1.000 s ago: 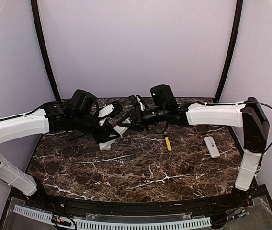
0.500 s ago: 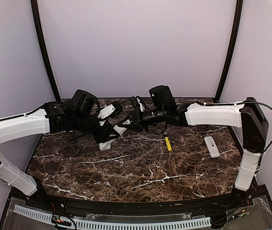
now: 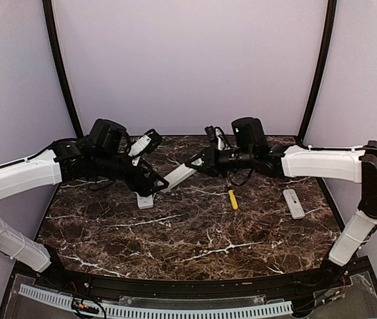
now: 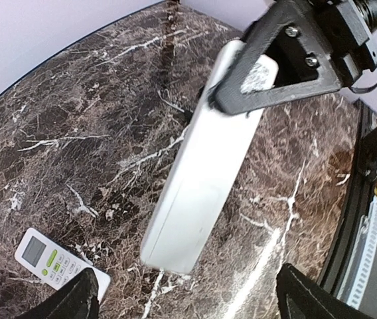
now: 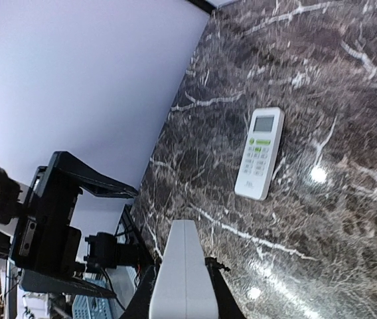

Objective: Unload the batteries from the remote control
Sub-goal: Remove the battery cover from the remote control.

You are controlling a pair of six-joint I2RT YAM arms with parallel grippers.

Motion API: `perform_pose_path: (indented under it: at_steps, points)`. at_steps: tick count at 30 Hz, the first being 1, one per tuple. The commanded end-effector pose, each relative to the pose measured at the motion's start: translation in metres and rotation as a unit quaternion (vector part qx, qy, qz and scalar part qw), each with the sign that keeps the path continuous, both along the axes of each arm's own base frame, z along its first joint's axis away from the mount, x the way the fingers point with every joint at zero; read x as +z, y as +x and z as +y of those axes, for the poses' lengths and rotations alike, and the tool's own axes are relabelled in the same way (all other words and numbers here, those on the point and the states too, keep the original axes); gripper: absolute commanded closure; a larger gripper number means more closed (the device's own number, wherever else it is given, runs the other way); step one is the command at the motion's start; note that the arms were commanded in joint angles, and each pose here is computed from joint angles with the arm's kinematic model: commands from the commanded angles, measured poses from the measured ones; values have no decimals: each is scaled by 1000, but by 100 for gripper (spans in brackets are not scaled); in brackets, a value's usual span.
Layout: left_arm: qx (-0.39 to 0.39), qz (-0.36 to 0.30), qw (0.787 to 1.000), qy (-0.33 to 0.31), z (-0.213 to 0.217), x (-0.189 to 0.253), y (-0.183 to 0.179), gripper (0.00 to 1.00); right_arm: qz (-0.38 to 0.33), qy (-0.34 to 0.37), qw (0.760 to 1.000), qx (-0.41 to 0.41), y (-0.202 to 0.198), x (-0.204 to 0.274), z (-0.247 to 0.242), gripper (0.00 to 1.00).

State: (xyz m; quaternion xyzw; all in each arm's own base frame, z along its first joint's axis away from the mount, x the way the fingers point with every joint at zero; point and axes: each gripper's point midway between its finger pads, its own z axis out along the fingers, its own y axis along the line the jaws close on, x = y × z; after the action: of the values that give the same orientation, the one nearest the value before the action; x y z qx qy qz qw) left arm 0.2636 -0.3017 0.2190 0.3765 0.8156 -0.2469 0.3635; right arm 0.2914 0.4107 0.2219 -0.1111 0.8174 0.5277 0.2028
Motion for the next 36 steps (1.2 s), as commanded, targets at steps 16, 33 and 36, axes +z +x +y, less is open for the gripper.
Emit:
perform_pose_path:
  at_steps: [16, 33, 36]
  points:
    - [-25, 149, 922, -356, -6, 119, 0, 6, -308, 170, 936, 5, -36, 167, -55, 100]
    - [-48, 150, 930, -333, -26, 108, 1, 30, -282, 176, 942, 40, -39, 161, -31, 100]
    - [-42, 147, 930, -334, -25, 108, 1, 35, -282, 174, 943, 34, -38, 161, -33, 100]
